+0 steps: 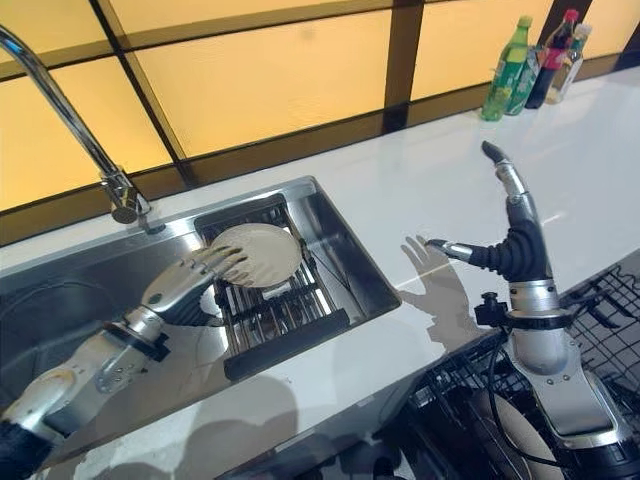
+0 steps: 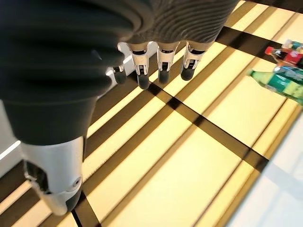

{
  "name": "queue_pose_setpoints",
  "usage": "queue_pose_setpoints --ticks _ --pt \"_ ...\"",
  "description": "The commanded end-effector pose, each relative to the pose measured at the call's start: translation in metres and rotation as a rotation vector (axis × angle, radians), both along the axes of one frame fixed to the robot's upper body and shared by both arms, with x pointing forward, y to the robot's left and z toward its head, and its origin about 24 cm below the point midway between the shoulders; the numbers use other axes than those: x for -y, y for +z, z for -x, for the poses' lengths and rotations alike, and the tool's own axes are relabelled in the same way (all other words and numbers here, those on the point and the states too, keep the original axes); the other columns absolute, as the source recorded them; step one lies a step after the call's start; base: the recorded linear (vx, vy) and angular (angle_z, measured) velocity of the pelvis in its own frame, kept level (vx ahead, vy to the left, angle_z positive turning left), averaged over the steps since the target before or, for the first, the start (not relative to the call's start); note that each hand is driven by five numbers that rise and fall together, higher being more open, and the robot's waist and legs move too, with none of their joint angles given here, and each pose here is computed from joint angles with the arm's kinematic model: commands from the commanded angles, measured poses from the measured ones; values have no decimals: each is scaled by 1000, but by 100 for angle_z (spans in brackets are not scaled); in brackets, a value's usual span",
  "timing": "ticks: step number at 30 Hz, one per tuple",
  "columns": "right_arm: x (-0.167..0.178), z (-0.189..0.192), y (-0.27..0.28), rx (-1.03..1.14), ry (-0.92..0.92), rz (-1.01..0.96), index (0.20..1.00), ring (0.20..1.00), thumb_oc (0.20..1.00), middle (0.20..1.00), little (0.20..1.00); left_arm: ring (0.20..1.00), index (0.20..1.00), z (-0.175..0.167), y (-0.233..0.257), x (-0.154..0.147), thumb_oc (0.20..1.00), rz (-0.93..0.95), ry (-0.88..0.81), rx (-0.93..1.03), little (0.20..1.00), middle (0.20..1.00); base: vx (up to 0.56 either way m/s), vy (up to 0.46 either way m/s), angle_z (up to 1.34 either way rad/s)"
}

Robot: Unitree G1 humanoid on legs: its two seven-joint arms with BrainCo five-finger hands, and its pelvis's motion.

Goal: Pick up plates and place into dishwasher.

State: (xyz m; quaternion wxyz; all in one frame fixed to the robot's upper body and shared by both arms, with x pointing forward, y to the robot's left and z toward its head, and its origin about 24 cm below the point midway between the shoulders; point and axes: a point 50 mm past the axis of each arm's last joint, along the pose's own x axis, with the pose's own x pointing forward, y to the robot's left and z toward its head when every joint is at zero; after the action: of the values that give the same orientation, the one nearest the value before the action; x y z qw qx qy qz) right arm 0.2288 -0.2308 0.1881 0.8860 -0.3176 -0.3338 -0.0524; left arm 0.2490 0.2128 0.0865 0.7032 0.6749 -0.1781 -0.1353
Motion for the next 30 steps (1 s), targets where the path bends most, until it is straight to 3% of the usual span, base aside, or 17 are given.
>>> queue_pose_setpoints --ticks 1,15,30 --pt "-11 -5 31 131 54 31 1000 1000 1000 1000 1000 1000 1000 -25 32 -8 1000 -24 48 193 1000 1000 -133 33 -6" --pt "-36 -18 56 289 89 66 1000 1000 1000 1000 1000 1000 1000 -65 41 -19 1000 -97 233 440 1000 1000 -140 53 -11" --pt "-37 -22 71 354 68 86 1000 1000 1000 1000 1000 1000 1000 -64 52 -48 1000 -203 417 655 1000 1000 -48 17 1"
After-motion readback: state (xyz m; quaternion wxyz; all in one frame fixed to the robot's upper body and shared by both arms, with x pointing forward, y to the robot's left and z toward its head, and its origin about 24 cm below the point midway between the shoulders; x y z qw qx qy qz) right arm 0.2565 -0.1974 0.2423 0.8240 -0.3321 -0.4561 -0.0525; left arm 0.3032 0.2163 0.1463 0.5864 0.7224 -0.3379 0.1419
